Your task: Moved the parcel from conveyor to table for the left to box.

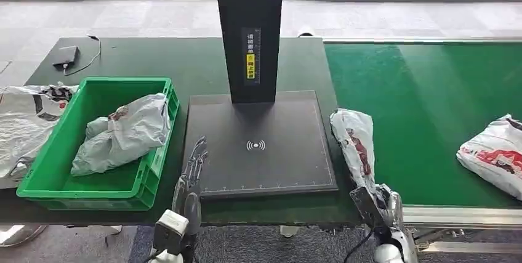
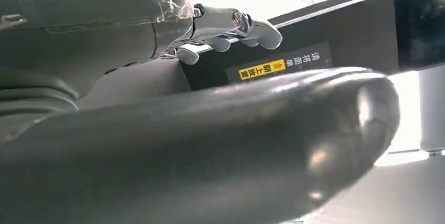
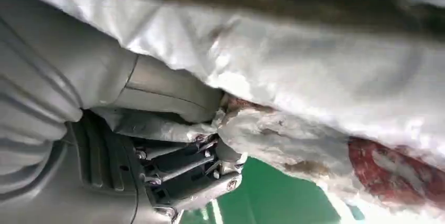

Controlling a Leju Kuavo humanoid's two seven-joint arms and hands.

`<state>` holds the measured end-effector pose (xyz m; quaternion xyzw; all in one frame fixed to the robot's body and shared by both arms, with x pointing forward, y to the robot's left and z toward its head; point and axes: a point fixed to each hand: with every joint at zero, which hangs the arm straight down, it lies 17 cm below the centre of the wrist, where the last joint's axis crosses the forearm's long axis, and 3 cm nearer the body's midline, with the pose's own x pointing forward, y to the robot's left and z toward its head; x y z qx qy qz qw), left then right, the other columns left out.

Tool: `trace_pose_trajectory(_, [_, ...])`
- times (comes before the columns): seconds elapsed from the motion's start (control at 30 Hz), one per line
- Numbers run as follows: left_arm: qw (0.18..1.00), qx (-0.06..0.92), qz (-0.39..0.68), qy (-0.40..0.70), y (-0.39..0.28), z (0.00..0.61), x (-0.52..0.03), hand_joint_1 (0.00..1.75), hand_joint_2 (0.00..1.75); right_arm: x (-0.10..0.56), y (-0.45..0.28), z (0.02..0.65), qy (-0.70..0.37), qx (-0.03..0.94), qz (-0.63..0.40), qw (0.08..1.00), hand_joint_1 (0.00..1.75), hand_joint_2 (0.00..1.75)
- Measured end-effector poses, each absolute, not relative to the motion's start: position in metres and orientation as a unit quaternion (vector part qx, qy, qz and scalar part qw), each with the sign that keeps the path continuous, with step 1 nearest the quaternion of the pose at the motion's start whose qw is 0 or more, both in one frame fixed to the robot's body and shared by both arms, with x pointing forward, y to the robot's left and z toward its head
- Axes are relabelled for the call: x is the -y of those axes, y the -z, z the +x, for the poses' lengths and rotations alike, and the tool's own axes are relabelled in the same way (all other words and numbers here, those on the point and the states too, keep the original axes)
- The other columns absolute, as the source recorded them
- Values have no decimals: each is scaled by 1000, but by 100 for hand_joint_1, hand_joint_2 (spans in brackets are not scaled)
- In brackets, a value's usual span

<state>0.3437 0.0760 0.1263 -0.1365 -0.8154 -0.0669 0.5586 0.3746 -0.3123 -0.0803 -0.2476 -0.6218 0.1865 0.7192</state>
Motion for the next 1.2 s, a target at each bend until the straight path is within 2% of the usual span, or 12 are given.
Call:
trace_pose_trajectory(0.2, [559, 815, -137, 69, -123, 343, -75, 0, 0, 310, -10, 356, -74, 729, -256, 631, 175, 175])
trace_pose_trajectory(0.5, [559, 814, -138, 75, -118, 342, -73, 0, 0, 302, -114, 337, -43, 800, -288, 524, 175, 175])
trace_pose_trajectory(0.8, [553, 814, -154, 91, -121, 339, -64, 0, 0, 269, -148, 332, -84, 825, -279, 485, 175, 175])
trace_pose_trajectory(1.2, [548, 813, -171, 95, -125, 345, -55, 0, 0, 258, -125, 380, -112, 798, -256, 533, 175, 175])
